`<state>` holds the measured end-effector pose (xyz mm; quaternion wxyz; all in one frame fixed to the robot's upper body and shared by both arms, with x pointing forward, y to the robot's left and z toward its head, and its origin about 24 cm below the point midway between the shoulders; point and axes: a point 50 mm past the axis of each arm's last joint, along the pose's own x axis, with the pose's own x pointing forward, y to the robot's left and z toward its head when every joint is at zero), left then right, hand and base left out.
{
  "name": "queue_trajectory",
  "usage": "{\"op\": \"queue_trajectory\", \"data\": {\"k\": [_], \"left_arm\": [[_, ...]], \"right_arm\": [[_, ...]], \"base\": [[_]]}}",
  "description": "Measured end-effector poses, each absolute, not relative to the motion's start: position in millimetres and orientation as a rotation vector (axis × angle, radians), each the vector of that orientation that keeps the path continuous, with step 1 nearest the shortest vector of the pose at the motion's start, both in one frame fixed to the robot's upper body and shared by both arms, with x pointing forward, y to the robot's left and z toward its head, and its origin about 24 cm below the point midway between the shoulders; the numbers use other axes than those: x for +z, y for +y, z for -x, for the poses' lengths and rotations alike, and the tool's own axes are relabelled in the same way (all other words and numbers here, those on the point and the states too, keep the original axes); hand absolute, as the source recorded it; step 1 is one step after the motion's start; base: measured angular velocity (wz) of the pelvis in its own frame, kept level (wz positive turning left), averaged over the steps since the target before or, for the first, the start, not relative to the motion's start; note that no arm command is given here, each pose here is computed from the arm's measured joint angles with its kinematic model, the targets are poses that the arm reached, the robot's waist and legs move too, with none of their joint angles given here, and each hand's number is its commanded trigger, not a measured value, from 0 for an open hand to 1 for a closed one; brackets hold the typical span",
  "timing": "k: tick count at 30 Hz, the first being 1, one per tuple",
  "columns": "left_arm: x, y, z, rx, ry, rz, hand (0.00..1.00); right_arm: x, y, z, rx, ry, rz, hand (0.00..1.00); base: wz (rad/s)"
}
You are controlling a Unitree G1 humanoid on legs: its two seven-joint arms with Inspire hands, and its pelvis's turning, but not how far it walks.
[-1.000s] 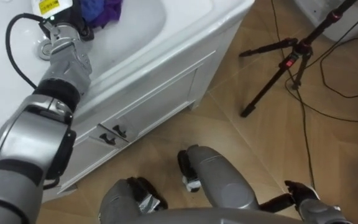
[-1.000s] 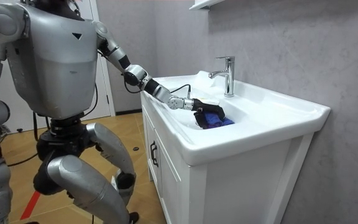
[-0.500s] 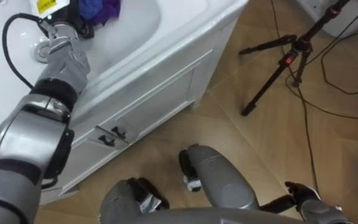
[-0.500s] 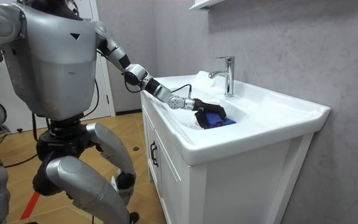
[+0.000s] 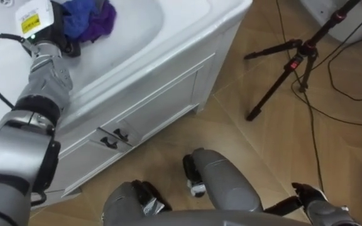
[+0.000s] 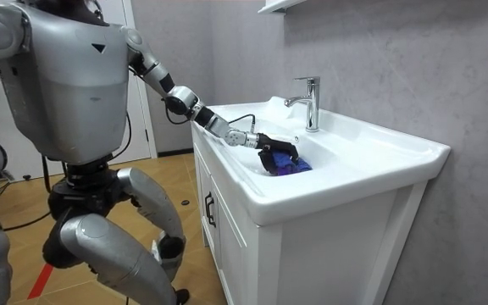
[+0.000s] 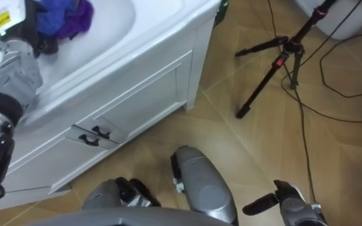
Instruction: Wipe basin
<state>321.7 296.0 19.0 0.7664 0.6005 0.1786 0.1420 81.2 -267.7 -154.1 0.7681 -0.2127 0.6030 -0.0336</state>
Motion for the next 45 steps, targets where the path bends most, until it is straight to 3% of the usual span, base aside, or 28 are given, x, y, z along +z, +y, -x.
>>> {"op": "queue_trajectory", "data": {"k": [5, 19, 45], "left_arm": [[1, 321, -294, 0.290, 0.491, -1.405, 1.00], [-14, 345, -262, 0.198, 0.598, -1.672, 1.00], [-33, 356, -232, 0.001, 0.872, -1.732, 1.00]], "right_arm": [[-155, -271, -69, -0.084, 1.327, 0.494, 0.00], [-153, -283, -55, -0.151, 1.350, 0.494, 0.00], [-139, -320, -37, -0.272, 1.386, 0.548, 0.00]], "base": [[0.09], [0.05], [0.02]]}}
